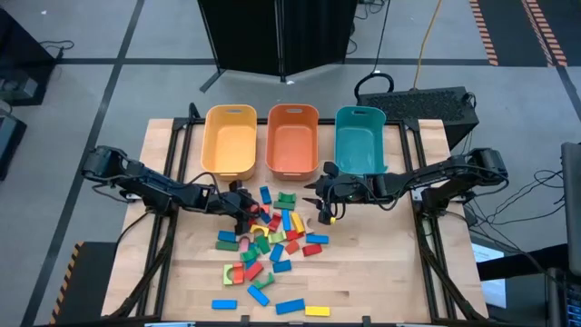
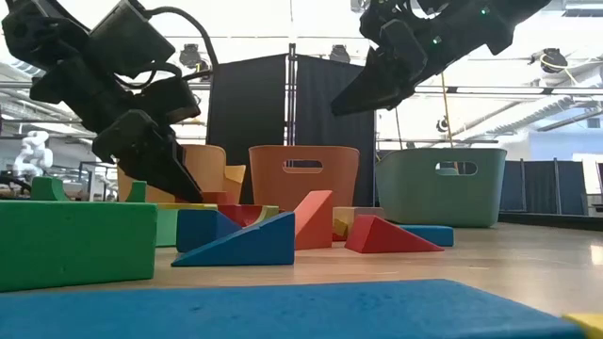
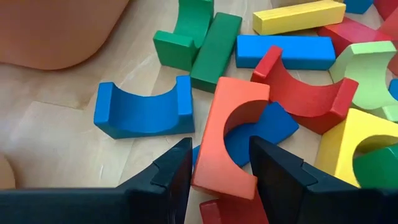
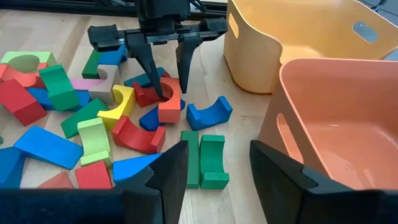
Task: Sort blocks by size
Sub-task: Put the orange arch block into the yellow bin
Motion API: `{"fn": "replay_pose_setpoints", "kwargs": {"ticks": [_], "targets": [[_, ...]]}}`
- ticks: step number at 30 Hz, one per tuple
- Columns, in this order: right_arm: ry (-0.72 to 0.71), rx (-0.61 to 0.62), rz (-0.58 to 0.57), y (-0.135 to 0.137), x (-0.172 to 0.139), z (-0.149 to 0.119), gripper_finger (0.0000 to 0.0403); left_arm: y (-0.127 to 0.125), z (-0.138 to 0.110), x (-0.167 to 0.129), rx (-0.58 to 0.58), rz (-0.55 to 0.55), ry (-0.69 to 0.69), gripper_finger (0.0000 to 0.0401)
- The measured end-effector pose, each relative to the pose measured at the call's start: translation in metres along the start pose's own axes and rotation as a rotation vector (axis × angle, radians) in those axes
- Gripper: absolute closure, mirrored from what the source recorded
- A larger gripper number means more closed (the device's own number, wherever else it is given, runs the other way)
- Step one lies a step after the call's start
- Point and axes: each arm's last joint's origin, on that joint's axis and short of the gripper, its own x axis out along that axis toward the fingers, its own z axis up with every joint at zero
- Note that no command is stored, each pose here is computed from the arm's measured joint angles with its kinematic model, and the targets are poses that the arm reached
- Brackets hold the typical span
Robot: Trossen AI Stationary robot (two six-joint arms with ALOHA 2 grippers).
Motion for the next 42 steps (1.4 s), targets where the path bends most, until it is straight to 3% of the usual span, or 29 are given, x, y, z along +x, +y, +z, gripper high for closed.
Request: {"fn": "replay_pose_setpoints", "kwargs": {"ticks": [16, 28, 36, 42], "targets": [[-0.005, 0.0, 0.0, 0.0, 0.0, 0.001, 0.0243, -0.001, 0.003, 0.0, -0.002, 0.006, 0.007, 0.0278], [0.038, 0.035, -0.001, 0.0, 0.0, -0.004, 0.0243, -0.007, 0.062, -0.013, 0.045, 0.04, 0.098, 0.0277], [0.065, 0.046, 0.014, 0.006, -0.002, -0.007, 0.0243, 0.01, 0.102, -0.047, 0.021, 0.084, 0.065, 0.0276], [0.06, 0.04, 0.025, 0.009, -0.002, -0.007, 0.0243, 0.037, 0.118, -0.097, -0.031, 0.168, -0.004, 0.0275]]}}
